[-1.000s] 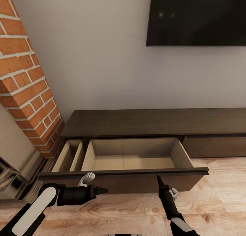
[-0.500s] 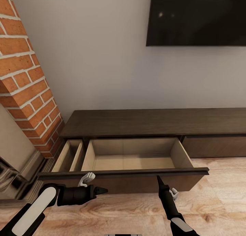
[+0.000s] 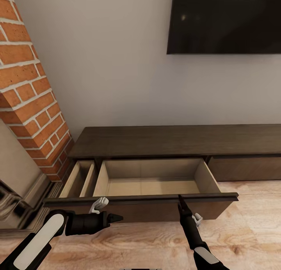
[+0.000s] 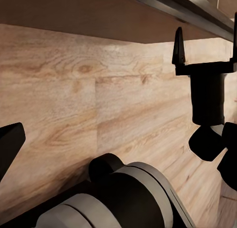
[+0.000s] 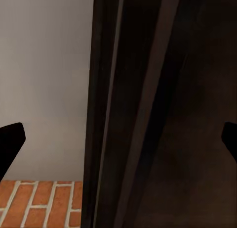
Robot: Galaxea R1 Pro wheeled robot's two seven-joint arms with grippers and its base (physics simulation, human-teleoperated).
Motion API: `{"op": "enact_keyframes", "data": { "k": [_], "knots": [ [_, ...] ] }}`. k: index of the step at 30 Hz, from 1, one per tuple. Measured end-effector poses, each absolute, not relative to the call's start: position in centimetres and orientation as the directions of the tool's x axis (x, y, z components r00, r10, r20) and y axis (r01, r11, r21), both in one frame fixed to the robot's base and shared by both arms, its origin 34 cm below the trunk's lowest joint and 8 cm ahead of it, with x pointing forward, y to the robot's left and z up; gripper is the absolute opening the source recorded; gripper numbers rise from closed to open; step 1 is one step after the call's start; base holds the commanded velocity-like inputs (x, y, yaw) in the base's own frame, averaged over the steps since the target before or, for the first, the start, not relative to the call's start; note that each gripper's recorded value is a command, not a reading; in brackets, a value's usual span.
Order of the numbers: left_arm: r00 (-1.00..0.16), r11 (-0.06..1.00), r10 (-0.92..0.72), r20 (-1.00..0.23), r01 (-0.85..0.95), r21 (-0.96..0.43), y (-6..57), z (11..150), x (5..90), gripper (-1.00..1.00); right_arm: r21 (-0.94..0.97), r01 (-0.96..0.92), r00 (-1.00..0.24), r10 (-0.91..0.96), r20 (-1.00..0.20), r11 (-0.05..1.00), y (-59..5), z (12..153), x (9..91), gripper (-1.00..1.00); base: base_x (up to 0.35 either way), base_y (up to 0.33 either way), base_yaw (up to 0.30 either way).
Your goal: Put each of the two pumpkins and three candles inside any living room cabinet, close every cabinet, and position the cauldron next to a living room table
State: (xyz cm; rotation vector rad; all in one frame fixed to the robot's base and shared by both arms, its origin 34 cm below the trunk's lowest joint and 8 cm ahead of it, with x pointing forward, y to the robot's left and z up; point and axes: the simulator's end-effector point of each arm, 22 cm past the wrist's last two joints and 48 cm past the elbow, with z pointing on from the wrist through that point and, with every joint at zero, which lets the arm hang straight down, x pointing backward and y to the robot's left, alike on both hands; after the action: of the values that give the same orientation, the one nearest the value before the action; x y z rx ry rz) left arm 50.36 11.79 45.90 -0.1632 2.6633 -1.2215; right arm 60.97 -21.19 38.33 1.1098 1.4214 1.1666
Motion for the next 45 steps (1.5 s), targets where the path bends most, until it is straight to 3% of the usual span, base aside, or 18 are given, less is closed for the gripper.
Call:
{"op": "enact_keyframes", "data": {
  "k": [10, 37, 45],
  "knots": [
    [-0.972, 0.651, -0.186, -0.141, -0.015, -0.759, 11.8, 45.9, 50.4, 1.00, 0.989, 0.074, -0.134, 0.984, -0.120, 0.131, -21.2, 38.3, 61.0, 1.00, -0.009, 0.000, 0.000],
    [-0.972, 0.653, -0.188, -0.140, -0.017, -0.758, 11.9, 45.8, 50.4, 1.00, 0.982, 0.135, -0.147, 0.983, -0.113, 0.133, -20.9, 37.0, 60.8, 1.00, -0.144, 0.000, 0.000],
    [-0.970, 0.655, -0.196, -0.142, -0.022, -0.756, 12.3, 47.0, 50.9, 1.00, 0.983, 0.155, -0.233, 0.971, -0.060, 0.098, -19.3, 37.5, 60.4, 1.00, -0.003, 0.000, 0.000]
  ]
}}
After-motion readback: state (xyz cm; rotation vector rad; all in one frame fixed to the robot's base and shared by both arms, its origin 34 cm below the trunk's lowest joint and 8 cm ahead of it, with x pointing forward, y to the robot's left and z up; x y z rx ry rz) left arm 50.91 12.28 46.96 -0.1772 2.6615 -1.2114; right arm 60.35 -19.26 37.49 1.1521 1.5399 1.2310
